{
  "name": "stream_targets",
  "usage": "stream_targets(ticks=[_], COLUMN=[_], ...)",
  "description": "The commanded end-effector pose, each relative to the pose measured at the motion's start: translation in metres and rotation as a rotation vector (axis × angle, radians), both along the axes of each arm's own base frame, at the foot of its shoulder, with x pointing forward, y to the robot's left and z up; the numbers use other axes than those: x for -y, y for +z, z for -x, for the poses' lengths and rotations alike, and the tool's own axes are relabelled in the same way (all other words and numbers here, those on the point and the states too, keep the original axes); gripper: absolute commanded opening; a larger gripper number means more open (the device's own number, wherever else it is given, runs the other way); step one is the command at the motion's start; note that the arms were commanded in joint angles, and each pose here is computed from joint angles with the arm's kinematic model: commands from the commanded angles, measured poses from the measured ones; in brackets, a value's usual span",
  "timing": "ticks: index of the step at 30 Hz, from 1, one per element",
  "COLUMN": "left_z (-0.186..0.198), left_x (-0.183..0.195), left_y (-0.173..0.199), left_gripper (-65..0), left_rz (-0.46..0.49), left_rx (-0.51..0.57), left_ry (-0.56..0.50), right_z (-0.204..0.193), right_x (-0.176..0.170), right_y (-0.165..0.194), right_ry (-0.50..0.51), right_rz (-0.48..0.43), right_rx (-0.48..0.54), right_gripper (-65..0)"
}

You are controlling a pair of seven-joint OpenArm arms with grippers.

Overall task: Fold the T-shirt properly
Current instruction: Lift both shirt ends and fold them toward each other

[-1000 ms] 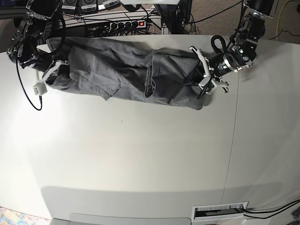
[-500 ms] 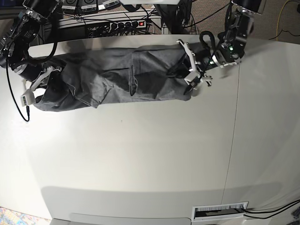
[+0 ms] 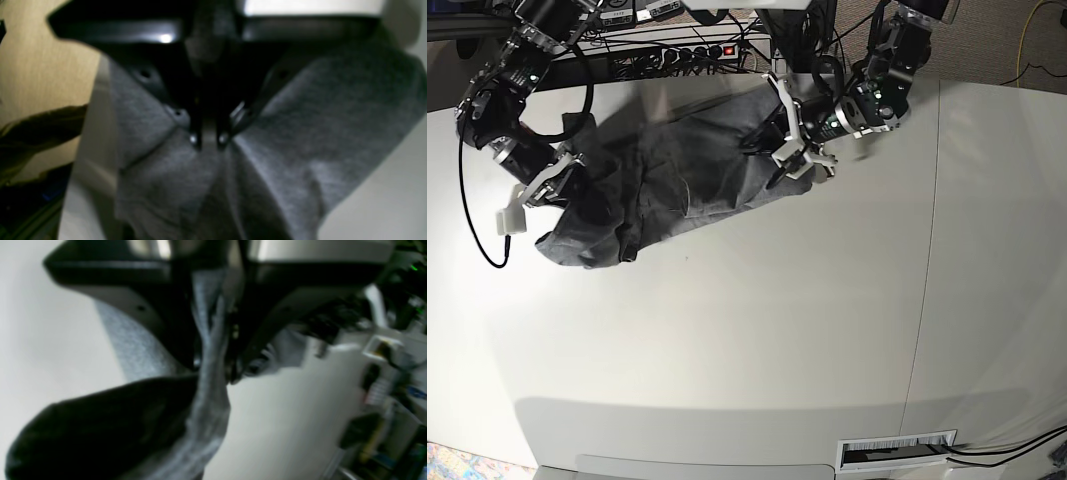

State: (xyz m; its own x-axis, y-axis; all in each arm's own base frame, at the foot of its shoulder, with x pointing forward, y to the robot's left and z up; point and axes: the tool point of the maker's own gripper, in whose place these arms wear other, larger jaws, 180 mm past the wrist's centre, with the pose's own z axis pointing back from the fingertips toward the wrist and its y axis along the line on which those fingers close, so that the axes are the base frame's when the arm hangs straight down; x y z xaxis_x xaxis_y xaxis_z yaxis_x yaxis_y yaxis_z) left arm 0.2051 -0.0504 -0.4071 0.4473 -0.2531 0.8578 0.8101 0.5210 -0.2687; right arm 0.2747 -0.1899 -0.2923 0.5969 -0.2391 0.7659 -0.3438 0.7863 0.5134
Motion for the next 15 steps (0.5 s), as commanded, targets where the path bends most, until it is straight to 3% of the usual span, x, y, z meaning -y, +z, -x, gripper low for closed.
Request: stream_targets(ticks=[1, 11, 15], left_z=[0.015, 0.004, 0.000], left_x=[-0.009, -0.017, -0.017], left_y=[-0.025, -0.029, -0.023], left_gripper=[-65.0, -65.0, -65.0], left_rz=[-0.139, -0.193, -0.193], left_rx=[-0.039, -0.012, 0.006], left_ry=[-0.050, -0.020, -0.022], right_z=[-0.007, -0.004, -0.001], right_x=[-0.007, -0.103, -0.125], right_y=[0.017, 0.005, 0.005], right_ry=[0.016, 0.226, 0.273], right_rz=[-0.025, -0.135, -0.163], right_rx=[0.069, 0.033, 0.029], right_gripper=[-65.0, -65.0, -65.0])
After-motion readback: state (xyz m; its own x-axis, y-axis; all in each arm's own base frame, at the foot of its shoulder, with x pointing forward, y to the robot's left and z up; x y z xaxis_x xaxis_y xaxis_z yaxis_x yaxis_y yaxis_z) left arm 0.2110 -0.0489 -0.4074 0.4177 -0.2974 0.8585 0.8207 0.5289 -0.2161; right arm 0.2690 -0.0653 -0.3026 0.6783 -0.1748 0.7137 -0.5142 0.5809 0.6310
